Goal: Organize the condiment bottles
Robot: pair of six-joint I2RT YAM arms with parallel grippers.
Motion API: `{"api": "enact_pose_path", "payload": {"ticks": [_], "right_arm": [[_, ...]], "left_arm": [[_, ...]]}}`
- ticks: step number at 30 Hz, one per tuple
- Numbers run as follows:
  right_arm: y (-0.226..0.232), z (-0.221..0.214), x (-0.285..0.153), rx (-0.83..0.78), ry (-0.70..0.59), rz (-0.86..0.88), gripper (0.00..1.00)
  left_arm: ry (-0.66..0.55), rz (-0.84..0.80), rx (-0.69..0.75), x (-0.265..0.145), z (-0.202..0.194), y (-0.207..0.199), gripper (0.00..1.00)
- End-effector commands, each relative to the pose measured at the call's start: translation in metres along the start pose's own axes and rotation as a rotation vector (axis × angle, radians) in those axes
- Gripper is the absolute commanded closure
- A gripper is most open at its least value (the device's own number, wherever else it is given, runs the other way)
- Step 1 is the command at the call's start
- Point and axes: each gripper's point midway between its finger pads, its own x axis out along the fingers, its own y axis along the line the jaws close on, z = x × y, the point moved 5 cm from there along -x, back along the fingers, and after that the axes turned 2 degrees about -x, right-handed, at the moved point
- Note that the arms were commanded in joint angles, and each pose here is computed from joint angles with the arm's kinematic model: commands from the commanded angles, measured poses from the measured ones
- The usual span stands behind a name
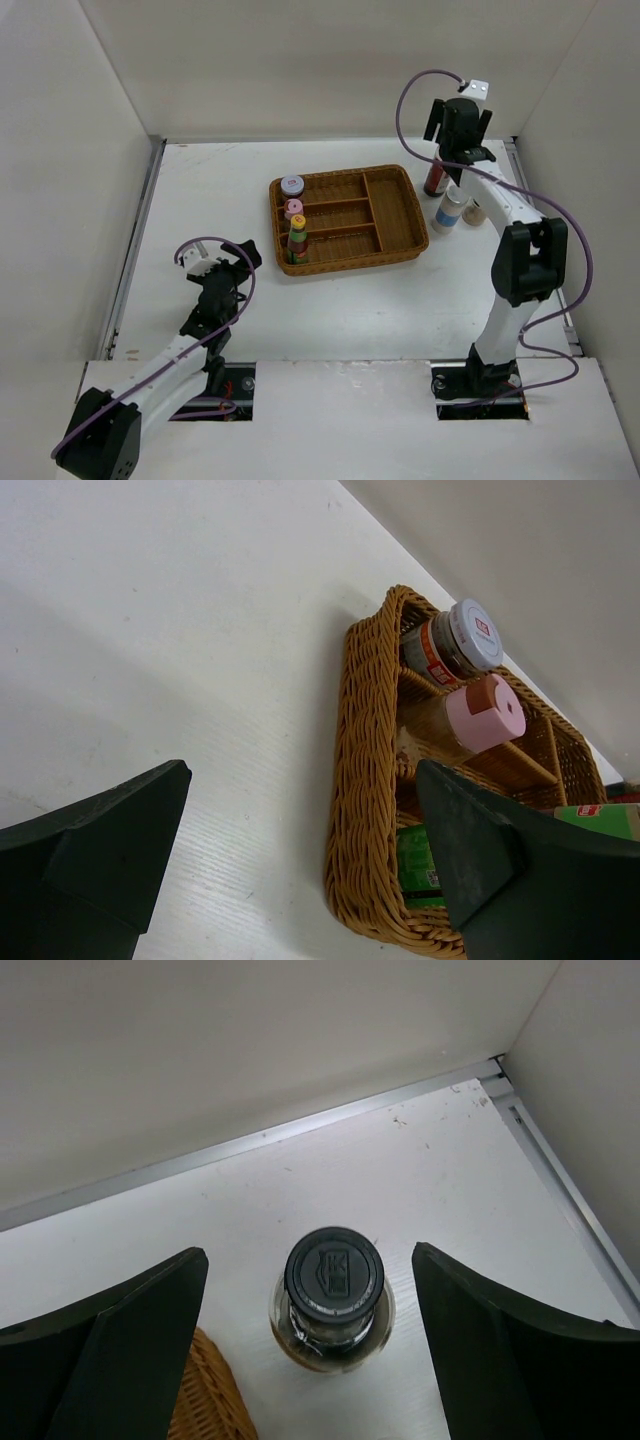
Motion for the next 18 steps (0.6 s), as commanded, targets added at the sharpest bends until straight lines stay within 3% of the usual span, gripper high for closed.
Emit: {"api": "enact_pose_path", "payload": {"ticks": [1, 8, 10, 18], "right_arm": [[0.002, 0.023, 0.009, 0.014, -0.059, -0.002, 0.15], [0.006, 0.026, 0.019, -0.003, -0.061, -0.023, 0.59], [0.002, 0.034, 0.017, 0.013, -0.089, -0.053, 0.68], [-0.005, 0.133, -0.031, 0.122, -0.326, -0.044, 0.73]], "left_arm": [[-0.027, -0.027, -0.035, 0.001, 0.004, -0.004, 0.00], [-0.037, -0.029, -0.041, 0.001, 0.007, -0.004, 0.00], [-0.038, -0.030, -0.042, 0.001, 0.008, -0.004, 0.00], [-0.031, -0.023, -0.037, 0.002, 0.005, -0.003, 0.00]]}}
